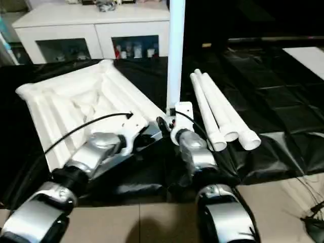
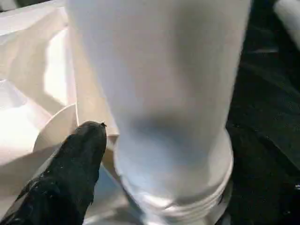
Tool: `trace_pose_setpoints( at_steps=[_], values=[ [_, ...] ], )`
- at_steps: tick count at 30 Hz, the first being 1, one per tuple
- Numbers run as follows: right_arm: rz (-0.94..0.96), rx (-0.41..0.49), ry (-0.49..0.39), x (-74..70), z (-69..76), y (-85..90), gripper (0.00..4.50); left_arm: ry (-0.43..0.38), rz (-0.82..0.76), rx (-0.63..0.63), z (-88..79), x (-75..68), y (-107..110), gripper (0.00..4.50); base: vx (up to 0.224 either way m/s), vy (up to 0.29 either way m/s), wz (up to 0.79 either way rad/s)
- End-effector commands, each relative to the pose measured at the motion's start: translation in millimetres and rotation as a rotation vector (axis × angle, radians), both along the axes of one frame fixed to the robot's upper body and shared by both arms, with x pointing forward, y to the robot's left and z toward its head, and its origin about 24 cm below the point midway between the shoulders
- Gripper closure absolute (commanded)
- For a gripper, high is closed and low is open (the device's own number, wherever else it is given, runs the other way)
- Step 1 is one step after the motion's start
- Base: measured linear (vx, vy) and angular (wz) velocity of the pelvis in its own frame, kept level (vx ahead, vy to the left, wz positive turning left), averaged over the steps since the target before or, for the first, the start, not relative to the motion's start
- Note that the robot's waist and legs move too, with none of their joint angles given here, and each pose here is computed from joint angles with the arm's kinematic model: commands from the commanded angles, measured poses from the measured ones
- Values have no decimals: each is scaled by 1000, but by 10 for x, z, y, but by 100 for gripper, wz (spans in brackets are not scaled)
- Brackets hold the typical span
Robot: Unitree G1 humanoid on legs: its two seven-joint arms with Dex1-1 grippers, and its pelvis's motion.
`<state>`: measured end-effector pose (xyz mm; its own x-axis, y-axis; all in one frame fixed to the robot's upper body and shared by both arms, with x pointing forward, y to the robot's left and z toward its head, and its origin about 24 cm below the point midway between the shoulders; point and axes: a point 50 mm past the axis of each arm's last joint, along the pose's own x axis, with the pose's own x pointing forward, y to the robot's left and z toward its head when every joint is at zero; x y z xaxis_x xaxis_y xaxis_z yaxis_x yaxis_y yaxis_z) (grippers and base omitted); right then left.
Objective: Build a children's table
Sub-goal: Rotate leg to tighten
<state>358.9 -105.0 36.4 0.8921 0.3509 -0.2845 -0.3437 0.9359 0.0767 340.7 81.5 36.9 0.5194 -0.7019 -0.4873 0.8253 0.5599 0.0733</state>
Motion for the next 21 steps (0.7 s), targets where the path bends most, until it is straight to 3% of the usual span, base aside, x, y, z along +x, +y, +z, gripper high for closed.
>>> trace_pose_setpoints(
  at_steps=[1, 11, 21],
  values=[
    [138, -27, -22, -50, 42, 11, 44, 18, -77, -35, -87, -109, 77, 450, 0, 0, 0],
    [562, -52, -65, -405, 85, -221, 44, 20, -269, -81, 84, -242, 300, 450, 34, 6, -1],
    [652, -82, -56, -472, 99, -296, 44, 27, -330, -84, 127, -299, 338, 450, 0, 0, 0]
  ],
)
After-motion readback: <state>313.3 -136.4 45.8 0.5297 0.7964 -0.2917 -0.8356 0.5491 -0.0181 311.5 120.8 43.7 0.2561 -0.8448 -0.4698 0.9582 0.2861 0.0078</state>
